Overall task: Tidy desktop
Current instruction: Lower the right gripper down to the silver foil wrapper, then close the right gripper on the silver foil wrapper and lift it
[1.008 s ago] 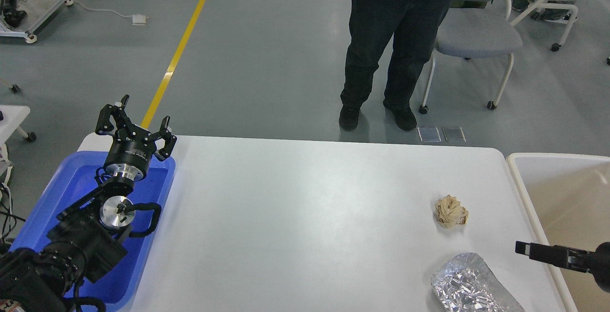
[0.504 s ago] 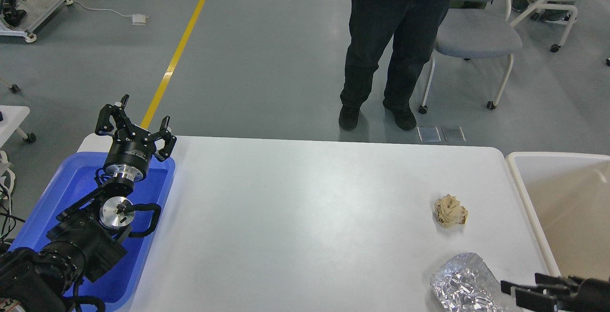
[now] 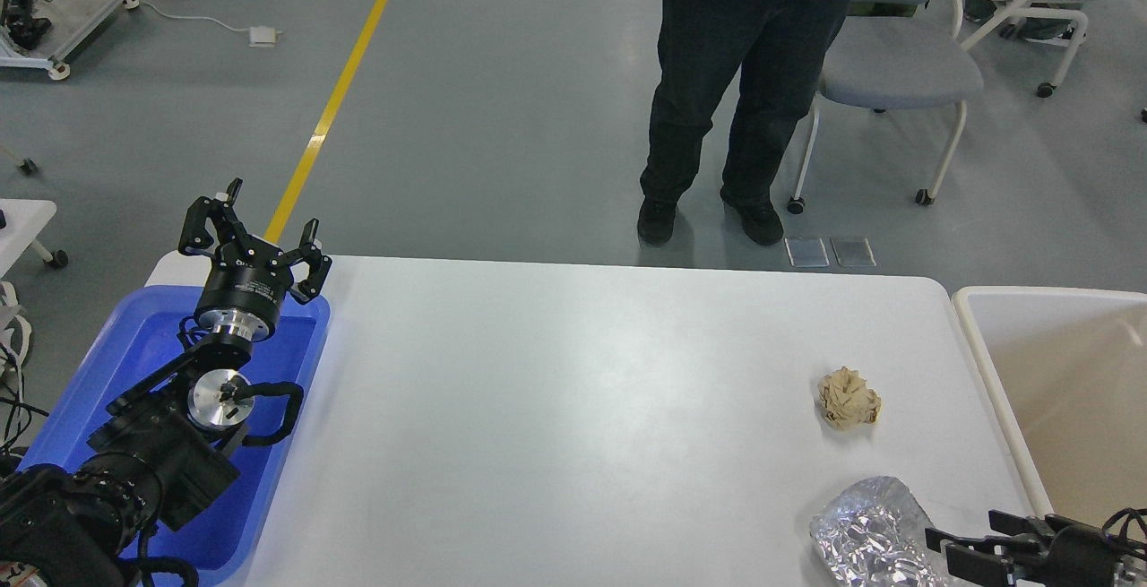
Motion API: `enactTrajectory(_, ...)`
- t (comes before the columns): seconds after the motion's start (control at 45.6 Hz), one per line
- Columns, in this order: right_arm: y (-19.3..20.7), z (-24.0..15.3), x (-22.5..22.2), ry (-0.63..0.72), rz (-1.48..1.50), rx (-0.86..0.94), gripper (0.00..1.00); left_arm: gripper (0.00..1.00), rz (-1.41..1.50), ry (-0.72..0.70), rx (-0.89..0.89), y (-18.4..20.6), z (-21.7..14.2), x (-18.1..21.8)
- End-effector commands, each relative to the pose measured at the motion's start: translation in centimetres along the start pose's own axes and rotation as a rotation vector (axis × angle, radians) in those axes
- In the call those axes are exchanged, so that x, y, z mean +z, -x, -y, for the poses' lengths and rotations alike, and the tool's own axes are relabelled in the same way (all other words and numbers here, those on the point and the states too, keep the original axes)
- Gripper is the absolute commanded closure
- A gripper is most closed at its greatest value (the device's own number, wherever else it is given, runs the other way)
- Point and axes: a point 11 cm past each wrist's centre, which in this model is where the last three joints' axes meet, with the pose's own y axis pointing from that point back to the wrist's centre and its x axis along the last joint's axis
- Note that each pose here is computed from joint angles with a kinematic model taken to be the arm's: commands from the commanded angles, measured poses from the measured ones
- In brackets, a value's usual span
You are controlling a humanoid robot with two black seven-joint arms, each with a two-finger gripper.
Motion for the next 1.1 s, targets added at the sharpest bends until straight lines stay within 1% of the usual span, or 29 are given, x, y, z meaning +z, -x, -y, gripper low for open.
enactTrajectory(0.0, 1.2, 1.3, -0.4, -0.008, 0.004, -0.01, 0.0, 0.0, 0.0, 0.002, -0.001, 0.0, 0.0, 0.1)
enactTrajectory(0.197, 2.6, 1.7, -0.5, -0.008, 0.006, -0.034, 0.0, 0.0, -0.001, 0.0, -0.001, 0.0, 0.0, 0.0)
enactTrajectory(0.307, 2.7, 1.9, -0.1, -0.007, -0.006, -0.033, 0.01, 0.0, 0.001, 0.001, 0.0, 0.0, 0.0, 0.1)
enactTrajectory(0.482, 2.9, 1.7, 0.8, 0.001, -0.014, -0.038, 0.05, 0.0, -0.001, 0.0, -0.001, 0.0, 0.0, 0.0)
enactTrajectory(0.526, 3.0, 1.6, 1.0, 0.005, -0.014, -0.039, 0.1, 0.0, 0.0, 0.0, 0.0, 0.0, 0.0, 0.0)
enactTrajectory(0.57, 3.1, 1.6, 1.2, 0.007, -0.016, -0.039, 0.22, 0.0, 0.0, 0.0, 0.0, 0.0, 0.0, 0.0)
enactTrajectory(0.592, 3.1, 1.5, 1.3, 0.01, -0.017, -0.041, 0.27, 0.0, -0.001, 0.0, -0.001, 0.0, 0.0, 0.0)
enactTrajectory(0.614, 3.2, 1.4, 1.3, 0.01, -0.017, -0.042, 0.3, 0.0, 0.0, 0.001, -0.001, 0.0, 0.0, 0.1)
enactTrajectory(0.679, 3.2, 1.5, 1.3, 0.007, -0.017, -0.043, 0.33, 0.0, 0.0, 0.0, 0.0, 0.0, 0.0, 0.0)
enactTrajectory(0.833, 3.5, 1.2, 1.5, 0.013, -0.023, -0.04, 0.34, 0.0, 0.0, 0.0, 0.0, 0.0, 0.0, 0.0)
enactTrajectory(0.876, 3.6, 1.2, 1.7, 0.02, -0.026, -0.041, 0.36, 0.0, 0.0, 0.001, 0.0, 0.0, 0.0, 0.0)
enactTrajectory(0.986, 3.8, 1.1, 1.8, 0.023, -0.025, -0.046, 0.54, 0.0, -0.001, 0.0, -0.001, 0.0, 0.0, 0.0)
enactTrajectory(1.008, 4.0, 1.0, 1.8, 0.021, -0.026, -0.052, 0.61, 0.0, 0.0, 0.0, 0.0, 0.0, 0.0, 0.0)
enactTrajectory(1.074, 4.5, 0.7, 1.8, 0.02, -0.032, -0.072, 0.85, 0.0, 0.0, 0.0, 0.0, 0.0, 0.0, 0.0)
